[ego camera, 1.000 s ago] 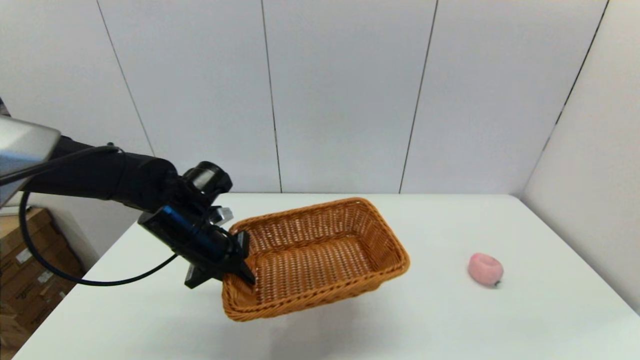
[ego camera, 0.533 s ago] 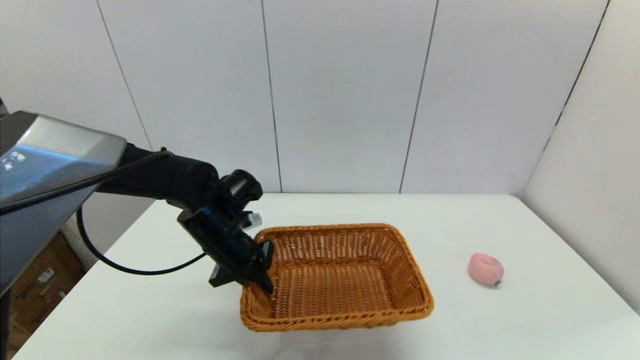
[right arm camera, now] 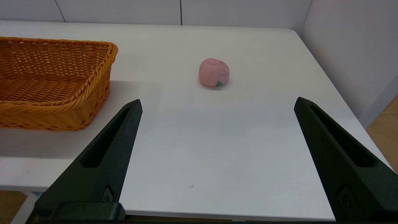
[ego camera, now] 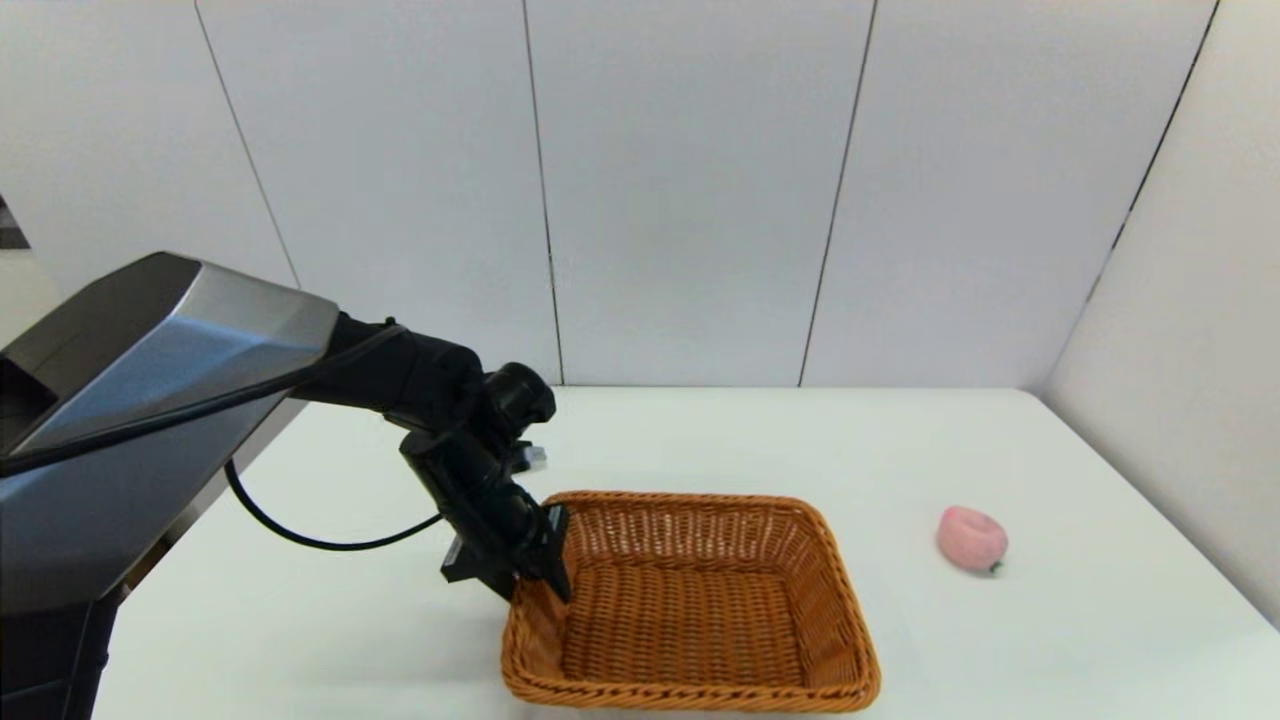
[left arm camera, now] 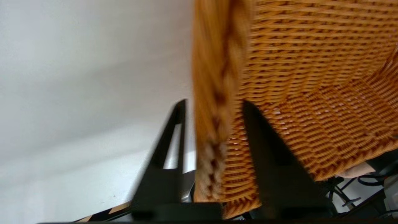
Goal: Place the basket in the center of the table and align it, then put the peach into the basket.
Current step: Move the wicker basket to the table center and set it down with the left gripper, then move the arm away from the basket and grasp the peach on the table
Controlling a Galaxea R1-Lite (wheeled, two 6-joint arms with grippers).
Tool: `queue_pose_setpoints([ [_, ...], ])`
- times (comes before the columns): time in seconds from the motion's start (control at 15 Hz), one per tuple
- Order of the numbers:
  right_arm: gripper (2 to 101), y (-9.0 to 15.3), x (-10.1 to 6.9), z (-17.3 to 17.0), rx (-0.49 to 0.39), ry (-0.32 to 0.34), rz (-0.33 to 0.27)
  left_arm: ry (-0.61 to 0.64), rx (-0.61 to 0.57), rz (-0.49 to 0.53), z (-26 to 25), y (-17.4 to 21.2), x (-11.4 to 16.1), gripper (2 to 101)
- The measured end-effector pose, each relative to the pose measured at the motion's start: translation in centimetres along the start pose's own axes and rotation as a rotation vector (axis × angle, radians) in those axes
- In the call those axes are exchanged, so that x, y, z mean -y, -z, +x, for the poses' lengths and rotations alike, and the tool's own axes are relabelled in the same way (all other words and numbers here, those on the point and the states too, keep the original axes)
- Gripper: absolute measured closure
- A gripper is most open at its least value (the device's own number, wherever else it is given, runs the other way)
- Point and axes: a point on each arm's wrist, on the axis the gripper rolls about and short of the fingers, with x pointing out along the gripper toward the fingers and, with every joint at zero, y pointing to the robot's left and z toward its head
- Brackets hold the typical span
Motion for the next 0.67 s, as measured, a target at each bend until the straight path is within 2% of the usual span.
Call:
queue_pose_setpoints([
  [0.33,5.2,0.0,0.0,0.0,0.0,-0.001,0.0,0.011,0.074,-0.001,-2.3,-0.2,0.0,34.9],
  [0.47,5.2,0.0,0.0,0.0,0.0,0.0,0.0,0.028,0.144,-0.027,-5.3,-0.3,-1.5,28.2],
  [0.67,5.2,0.0,0.0,0.0,-0.001,0.0,0.0,0.025,0.226,-0.051,-10.8,0.8,-5.2,21.2],
])
